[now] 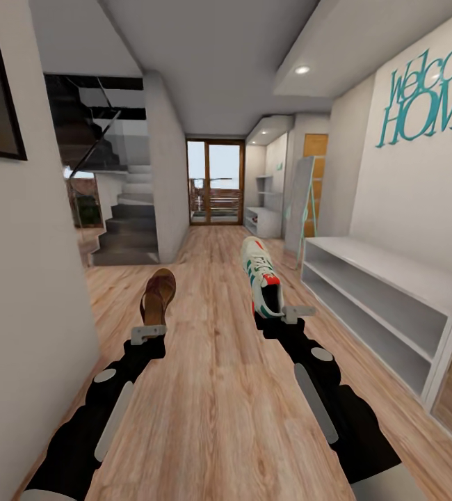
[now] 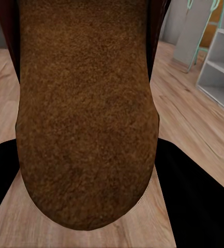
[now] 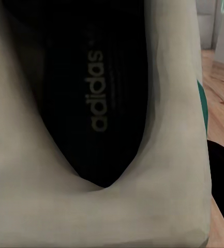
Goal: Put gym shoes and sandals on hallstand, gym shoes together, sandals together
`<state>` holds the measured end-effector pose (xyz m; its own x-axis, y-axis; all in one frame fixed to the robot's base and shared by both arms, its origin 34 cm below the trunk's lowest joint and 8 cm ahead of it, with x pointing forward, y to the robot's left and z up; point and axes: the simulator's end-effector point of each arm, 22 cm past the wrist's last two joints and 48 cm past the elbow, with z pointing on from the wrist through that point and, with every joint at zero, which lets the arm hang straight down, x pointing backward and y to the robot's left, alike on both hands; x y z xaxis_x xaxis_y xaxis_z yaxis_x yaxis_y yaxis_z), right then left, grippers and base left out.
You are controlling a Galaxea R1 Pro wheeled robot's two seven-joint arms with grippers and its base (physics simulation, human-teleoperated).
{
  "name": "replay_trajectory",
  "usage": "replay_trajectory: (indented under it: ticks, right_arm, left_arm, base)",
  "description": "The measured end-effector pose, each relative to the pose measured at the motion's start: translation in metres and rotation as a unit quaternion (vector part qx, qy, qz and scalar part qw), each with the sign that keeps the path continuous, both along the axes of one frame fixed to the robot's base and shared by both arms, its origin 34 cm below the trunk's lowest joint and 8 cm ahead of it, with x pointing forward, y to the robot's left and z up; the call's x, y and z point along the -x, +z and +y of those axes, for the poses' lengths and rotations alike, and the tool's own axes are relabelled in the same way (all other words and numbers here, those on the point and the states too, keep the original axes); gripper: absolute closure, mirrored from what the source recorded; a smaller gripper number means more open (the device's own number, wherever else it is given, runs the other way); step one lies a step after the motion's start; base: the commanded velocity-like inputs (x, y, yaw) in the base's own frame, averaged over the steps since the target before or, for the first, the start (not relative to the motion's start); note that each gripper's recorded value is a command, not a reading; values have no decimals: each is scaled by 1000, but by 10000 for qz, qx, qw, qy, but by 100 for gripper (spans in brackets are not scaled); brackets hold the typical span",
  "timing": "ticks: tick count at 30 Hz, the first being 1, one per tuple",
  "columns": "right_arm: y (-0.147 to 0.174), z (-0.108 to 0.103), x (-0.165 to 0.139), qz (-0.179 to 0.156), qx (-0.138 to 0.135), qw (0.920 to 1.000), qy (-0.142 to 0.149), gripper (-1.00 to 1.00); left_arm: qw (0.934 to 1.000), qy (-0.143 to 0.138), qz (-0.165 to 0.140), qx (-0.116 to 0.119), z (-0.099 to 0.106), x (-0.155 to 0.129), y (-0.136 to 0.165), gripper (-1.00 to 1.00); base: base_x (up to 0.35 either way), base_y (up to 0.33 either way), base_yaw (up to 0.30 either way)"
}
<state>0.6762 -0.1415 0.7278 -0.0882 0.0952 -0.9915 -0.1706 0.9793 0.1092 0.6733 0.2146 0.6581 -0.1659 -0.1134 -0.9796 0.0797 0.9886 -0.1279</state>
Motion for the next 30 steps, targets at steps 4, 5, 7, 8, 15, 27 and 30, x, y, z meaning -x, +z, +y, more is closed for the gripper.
replay_trajectory:
  ticks: [4, 5, 7, 8, 15, 27, 30]
  right_arm:
    - [0, 0, 0, 0, -3, 10000, -3, 100]
    - [0, 0, 0, 0, -3, 10000, -3, 100]
    - [0, 0, 0, 0, -4, 10000, -3, 100]
    - [0, 0, 0, 0, -4, 10000, -3, 100]
    - [0, -1, 0, -3, -11, 10000, -8, 100]
    - [1, -1, 0, -3, -21, 10000, -6, 100]
    - [1, -1, 0, 0, -24, 10000, -5, 100]
  left_arm:
    - [10000, 3, 1, -2, 0, 0, 0, 100]
    - [10000, 3, 1, -2, 0, 0, 0, 100]
    - [10000, 3, -2, -3, 0, 0, 0, 100]
    - [10000, 3, -3, -3, 0, 0, 0, 100]
    - [10000, 4, 0, -5, 0, 0, 0, 100]
    - [10000, 3, 0, -4, 0, 0, 0, 100]
    - [10000, 3, -1, -4, 0, 0, 0, 100]
  base:
    - [346, 0, 1]
    - [346, 0, 0]
    - [346, 0, 0]
    - [346, 0, 0]
    - [346, 0, 0]
    - [346, 0, 0]
    - [346, 0, 0]
